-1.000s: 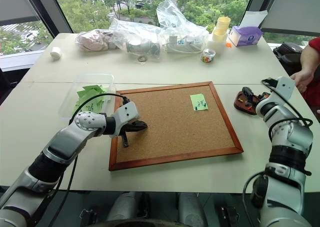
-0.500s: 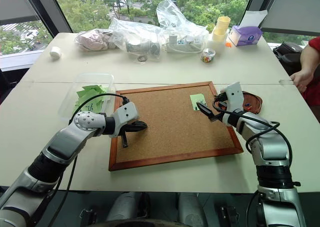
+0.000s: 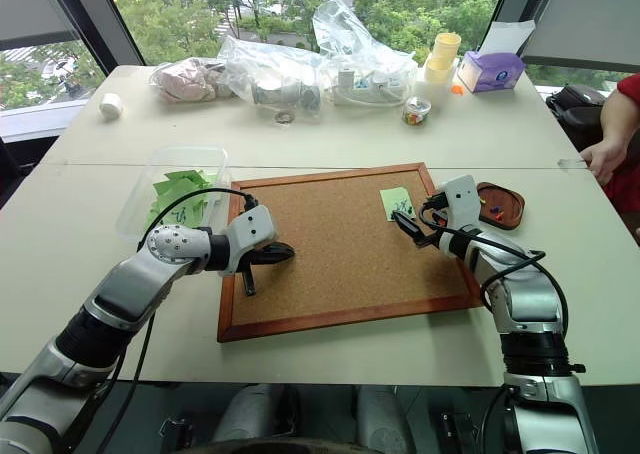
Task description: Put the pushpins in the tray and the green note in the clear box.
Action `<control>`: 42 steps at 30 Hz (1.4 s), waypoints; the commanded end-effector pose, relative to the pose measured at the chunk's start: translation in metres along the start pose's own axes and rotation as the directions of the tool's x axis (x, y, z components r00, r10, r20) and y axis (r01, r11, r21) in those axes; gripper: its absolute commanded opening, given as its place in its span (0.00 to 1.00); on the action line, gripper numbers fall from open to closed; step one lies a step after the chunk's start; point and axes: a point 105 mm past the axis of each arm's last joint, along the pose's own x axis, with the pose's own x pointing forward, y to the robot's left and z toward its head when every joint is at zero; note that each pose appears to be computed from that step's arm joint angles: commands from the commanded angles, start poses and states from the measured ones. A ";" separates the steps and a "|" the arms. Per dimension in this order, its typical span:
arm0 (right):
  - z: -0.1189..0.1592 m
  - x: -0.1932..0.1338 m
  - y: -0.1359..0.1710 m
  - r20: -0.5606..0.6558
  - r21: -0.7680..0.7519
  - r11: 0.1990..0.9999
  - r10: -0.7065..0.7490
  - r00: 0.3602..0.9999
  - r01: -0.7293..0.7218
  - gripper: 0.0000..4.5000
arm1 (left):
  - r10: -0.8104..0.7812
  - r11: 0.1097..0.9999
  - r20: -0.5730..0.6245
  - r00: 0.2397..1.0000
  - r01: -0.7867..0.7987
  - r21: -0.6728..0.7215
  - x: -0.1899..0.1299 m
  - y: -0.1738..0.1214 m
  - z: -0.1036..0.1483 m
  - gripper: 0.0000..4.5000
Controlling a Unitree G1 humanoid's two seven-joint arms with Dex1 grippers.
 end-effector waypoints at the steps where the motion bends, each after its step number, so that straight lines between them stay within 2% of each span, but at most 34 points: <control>1: 0.010 0.003 -0.002 0.025 -0.034 0.999 -0.013 1.000 0.014 0.72 | -0.029 1.000 -0.014 0.999 0.029 -0.004 0.003 -0.007 -0.004 0.00; 5: 0.011 0.003 -0.001 0.039 -0.022 1.000 -0.009 0.999 0.010 0.28 | -0.028 1.000 -0.013 1.000 0.028 -0.005 0.003 -0.007 -0.004 0.00; 6: 0.012 0.003 -0.001 0.042 -0.019 1.000 -0.008 0.999 0.009 0.14 | -0.028 1.000 -0.013 1.000 0.028 -0.005 0.003 -0.007 -0.004 0.00; 7: 0.012 0.003 -0.001 0.039 -0.020 1.000 -0.007 0.999 0.008 0.05 | -0.027 1.000 -0.013 1.000 0.027 -0.005 0.003 -0.007 -0.004 0.00; 8: 0.012 0.003 -0.001 0.038 -0.019 1.000 -0.006 0.999 0.007 0.03 | -0.027 1.000 -0.014 1.000 0.027 -0.006 0.003 -0.007 -0.004 0.00; 12: 0.011 0.001 -0.003 0.046 -0.013 1.000 -0.017 0.999 0.017 0.03 | -0.026 1.000 -0.016 1.000 0.026 -0.007 0.003 -0.007 -0.005 0.00; 21: 0.032 -0.009 -0.013 0.192 0.020 0.996 -0.094 0.977 0.092 0.03 | -0.044 0.999 -0.079 0.996 0.043 -0.015 0.001 -0.010 -0.017 0.00; 42: 0.042 -0.014 -0.010 0.250 0.018 0.996 -0.090 0.964 0.089 0.03 | -0.071 0.997 -0.123 0.990 0.068 -0.029 0.002 -0.015 -0.028 0.00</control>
